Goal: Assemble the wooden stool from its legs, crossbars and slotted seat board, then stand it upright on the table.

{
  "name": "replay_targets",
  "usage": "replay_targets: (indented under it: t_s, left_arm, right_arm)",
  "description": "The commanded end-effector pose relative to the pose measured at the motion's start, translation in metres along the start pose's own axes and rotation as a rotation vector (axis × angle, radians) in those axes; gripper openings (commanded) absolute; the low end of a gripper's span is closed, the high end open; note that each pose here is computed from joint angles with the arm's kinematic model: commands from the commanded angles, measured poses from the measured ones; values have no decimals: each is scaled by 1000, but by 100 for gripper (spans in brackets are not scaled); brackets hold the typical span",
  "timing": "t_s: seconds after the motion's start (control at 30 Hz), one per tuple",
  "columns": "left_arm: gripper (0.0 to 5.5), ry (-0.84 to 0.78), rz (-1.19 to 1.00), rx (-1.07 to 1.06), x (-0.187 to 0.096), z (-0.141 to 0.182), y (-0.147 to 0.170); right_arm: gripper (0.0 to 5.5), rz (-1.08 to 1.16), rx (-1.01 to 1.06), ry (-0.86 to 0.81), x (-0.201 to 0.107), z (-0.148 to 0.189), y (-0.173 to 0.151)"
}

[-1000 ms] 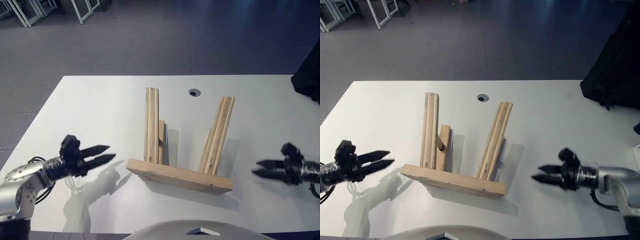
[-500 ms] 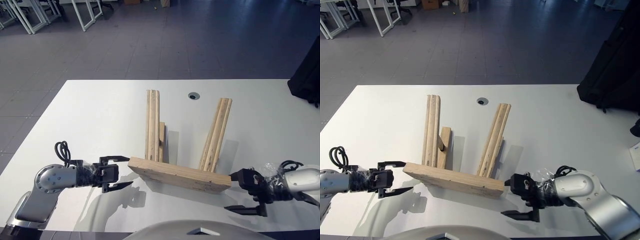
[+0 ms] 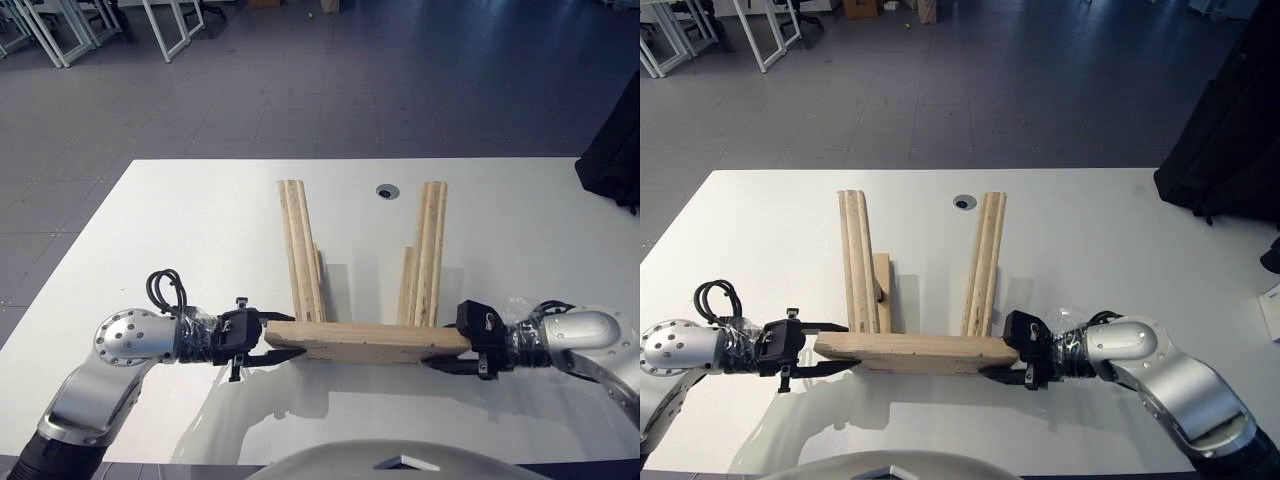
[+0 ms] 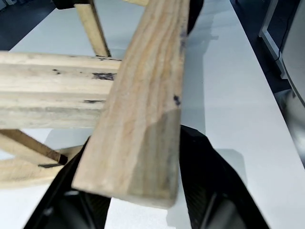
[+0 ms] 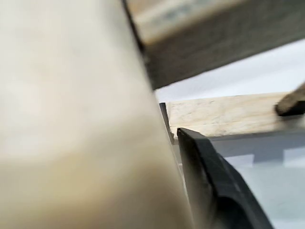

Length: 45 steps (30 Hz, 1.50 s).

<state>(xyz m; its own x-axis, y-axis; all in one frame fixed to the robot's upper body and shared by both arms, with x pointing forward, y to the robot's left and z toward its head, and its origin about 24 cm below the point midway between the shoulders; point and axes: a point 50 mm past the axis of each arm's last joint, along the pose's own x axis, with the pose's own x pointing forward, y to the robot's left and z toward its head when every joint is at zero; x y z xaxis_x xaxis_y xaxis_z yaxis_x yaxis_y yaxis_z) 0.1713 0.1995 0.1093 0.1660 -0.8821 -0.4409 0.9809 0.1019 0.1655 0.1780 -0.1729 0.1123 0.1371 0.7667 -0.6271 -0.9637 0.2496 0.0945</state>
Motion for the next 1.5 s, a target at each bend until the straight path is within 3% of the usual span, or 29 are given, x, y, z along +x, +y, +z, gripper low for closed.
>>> replay_targets:
  t_s: [0.03,0.13,0.23,0.3,0.37,0.43,0.57,0.7,0.87,1.0,1.13,1.33,1.43,1.5]
  left_arm:
    - [173,189,-14,-43,-6,-11,3]
    - [173,212,-24,-282,-9,-2,5]
    - [173,223,-118,-371,-12,19,1]
    - [173,113,-132,-403,-12,40,8]
    - [173,-106,-390,-529,-14,69,4]
    - [173,-204,-600,-662,-28,91,6]
    - [173,-489,-908,-1073,-73,118,58]
    - [173,-533,-798,-1396,-60,89,101]
    - [173,-615,-596,-1650,-26,49,136]
    - [242,-668,-353,-1792,-20,26,152]
    - [286,-782,-248,-1803,-47,23,156]
    - [286,-948,-169,-1740,-84,26,156]
    - [286,-893,227,-1617,-92,-3,165]
    - [286,-836,509,-1331,-84,-18,180]
  right_arm:
    - [177,-77,-65,-53,1,8,-17]
    - [177,-25,-17,-164,3,27,-12]
    - [177,123,77,-134,-4,38,-4]
    - [177,219,125,-107,-11,49,-2]
    - [177,333,188,-162,-24,69,-4]
    - [177,560,264,-208,-45,91,-3]
    - [177,948,487,-317,-86,131,-23]
    - [177,1032,937,-462,-75,129,-80]
    - [177,744,1278,-637,-36,103,-134]
    - [248,592,1504,-688,-22,75,-147]
    - [312,468,1566,-734,-33,58,-153]
    - [421,378,1593,-881,-59,49,-160]
    - [421,221,1520,-961,-68,40,-170]
    - [421,17,1347,-1030,-65,38,-183]
